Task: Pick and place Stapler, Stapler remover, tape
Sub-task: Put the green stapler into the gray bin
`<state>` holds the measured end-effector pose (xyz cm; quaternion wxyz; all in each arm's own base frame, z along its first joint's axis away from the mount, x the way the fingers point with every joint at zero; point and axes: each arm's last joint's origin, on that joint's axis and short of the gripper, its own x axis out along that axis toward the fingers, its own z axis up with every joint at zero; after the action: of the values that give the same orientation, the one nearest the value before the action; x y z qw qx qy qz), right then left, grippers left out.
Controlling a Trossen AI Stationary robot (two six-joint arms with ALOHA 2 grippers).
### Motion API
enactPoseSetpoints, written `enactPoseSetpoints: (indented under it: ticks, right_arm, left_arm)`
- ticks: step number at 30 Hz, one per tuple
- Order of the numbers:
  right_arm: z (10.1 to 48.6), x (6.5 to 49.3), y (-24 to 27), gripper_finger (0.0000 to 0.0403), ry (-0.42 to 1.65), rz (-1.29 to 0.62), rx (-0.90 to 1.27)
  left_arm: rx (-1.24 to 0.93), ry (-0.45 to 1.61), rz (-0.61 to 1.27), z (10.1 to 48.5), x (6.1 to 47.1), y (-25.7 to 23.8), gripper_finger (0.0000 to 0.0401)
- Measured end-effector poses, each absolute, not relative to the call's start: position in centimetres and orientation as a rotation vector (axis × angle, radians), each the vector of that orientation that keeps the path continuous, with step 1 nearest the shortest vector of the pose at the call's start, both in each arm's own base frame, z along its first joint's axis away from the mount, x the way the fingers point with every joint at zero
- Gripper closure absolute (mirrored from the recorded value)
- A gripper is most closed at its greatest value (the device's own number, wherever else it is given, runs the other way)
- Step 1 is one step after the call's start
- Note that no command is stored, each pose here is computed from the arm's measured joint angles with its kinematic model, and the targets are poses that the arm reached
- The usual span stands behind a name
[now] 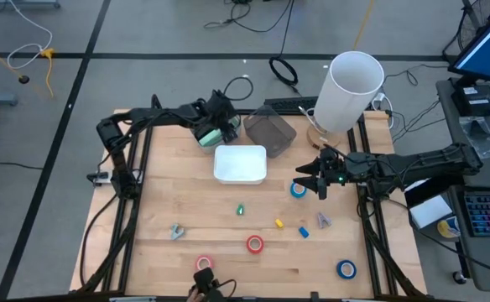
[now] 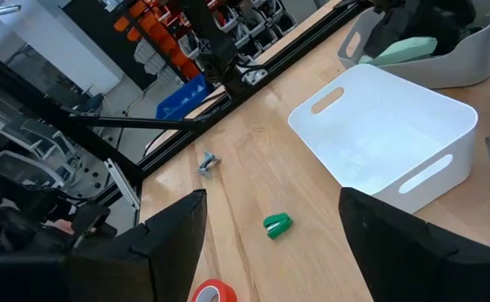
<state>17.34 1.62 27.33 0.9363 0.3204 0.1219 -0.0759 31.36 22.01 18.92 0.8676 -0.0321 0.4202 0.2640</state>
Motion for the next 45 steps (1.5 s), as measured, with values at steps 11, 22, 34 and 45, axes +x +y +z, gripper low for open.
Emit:
enactPoseSetpoints:
  ticks: [11,22,34,45]
  right_arm:
    - [27.3,17.3,1.6,0.0140,0.250,-0.154,0.655]
    - [27.3,17.3,1.6,0.0140,0.251,-0.153,0.646]
    - [27.3,17.3,1.6,0.0140,0.255,-0.154,0.643]
    - [27.2,17.5,1.7,0.0140,0.266,-0.148,0.593]
  left_arm:
    - [-0.077,0.617,0.499,29.1,30.5,16.5,0.0210]
    - [-0.186,0.609,0.244,32.1,30.7,4.7,0.0210]
    - [-0.502,0.742,0.252,28.4,32.8,-4.1,0.0210]
    - [-0.748,0.869,0.424,22.9,34.7,-7.8,0.0210]
